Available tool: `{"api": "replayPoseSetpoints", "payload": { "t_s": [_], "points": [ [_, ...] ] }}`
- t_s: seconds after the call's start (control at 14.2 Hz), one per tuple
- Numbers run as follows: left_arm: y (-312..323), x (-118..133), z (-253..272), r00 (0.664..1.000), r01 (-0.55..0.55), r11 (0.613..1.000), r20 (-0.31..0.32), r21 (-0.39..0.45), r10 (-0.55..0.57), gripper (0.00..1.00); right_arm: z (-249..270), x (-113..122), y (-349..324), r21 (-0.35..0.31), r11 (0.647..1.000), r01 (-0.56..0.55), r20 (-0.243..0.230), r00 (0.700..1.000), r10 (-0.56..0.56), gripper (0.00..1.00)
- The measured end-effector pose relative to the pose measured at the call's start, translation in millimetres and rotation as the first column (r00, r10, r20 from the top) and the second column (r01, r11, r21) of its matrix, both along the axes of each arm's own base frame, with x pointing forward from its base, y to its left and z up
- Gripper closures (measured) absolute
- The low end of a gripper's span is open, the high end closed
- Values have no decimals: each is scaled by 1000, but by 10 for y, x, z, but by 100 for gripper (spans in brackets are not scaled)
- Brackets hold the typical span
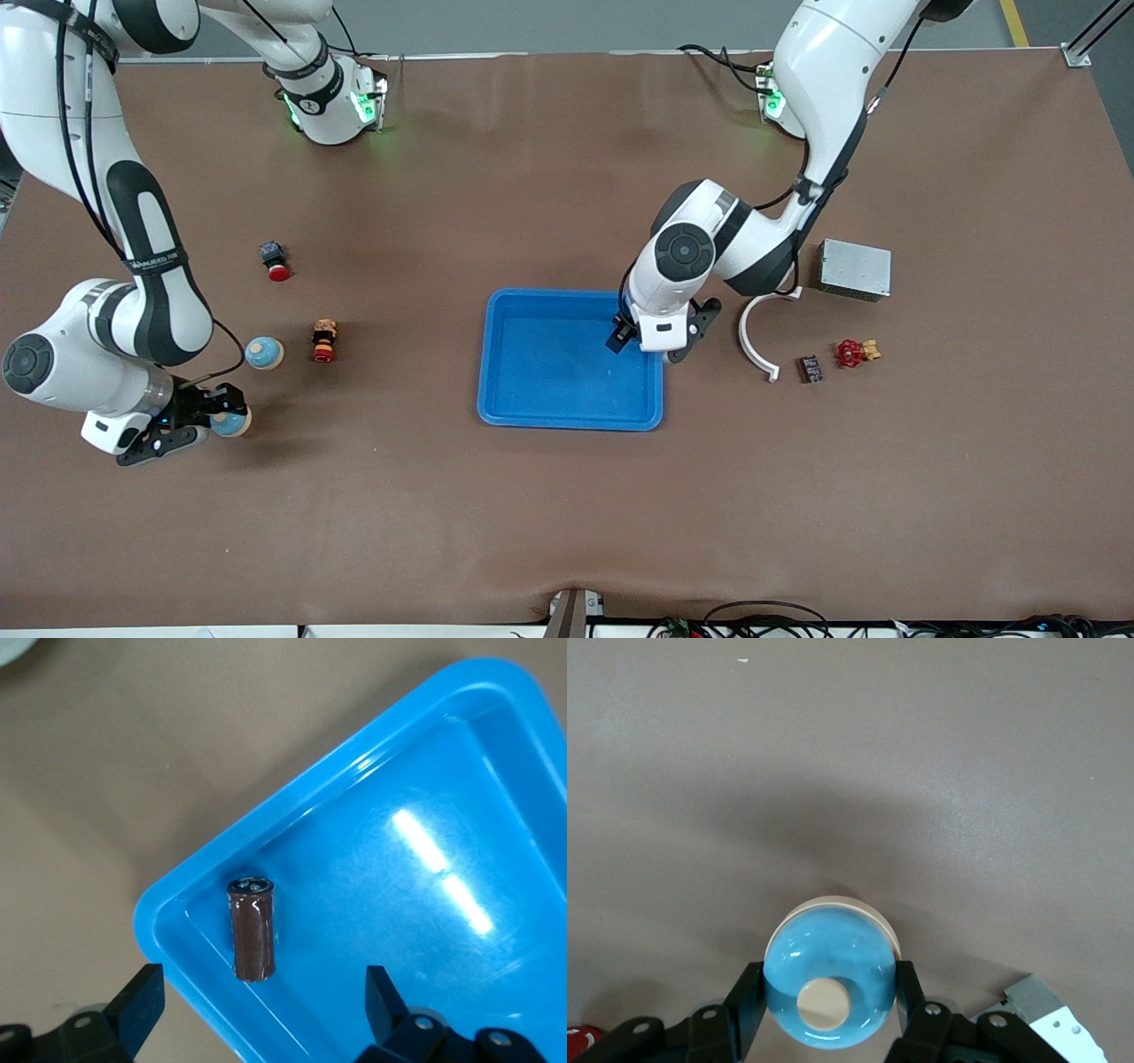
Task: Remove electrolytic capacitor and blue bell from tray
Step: 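Place the bell with the right gripper while the left gripper grasps capacitor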
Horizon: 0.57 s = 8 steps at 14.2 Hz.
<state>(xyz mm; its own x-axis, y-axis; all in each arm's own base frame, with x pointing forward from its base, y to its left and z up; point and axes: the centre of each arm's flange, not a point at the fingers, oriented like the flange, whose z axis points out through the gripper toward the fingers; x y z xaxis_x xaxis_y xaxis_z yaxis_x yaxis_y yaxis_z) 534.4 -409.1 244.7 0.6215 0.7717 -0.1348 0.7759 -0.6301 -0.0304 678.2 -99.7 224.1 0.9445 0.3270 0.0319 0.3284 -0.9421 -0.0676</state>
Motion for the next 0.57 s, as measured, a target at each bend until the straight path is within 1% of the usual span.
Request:
{"api": "replayPoseSetpoints", "payload": {
  "t_s": [0.21, 0.42, 0.57],
  "points": [
    [23, 6, -336, 1000, 22, 999, -8, 38, -22, 0, -87, -43, 9, -5, 1000, 2, 15, 1000, -2, 37],
    [3, 10, -534, 1000, 27, 999, -4, 34, -27, 0, -202, -107, 37, -8, 1000, 3, 28, 1000, -3, 37],
    [-37, 9, -529, 1000, 27, 999, 3, 29, -27, 0, -245, -125, 49, -8, 1000, 2, 29, 1000, -2, 37]
  ]
}}
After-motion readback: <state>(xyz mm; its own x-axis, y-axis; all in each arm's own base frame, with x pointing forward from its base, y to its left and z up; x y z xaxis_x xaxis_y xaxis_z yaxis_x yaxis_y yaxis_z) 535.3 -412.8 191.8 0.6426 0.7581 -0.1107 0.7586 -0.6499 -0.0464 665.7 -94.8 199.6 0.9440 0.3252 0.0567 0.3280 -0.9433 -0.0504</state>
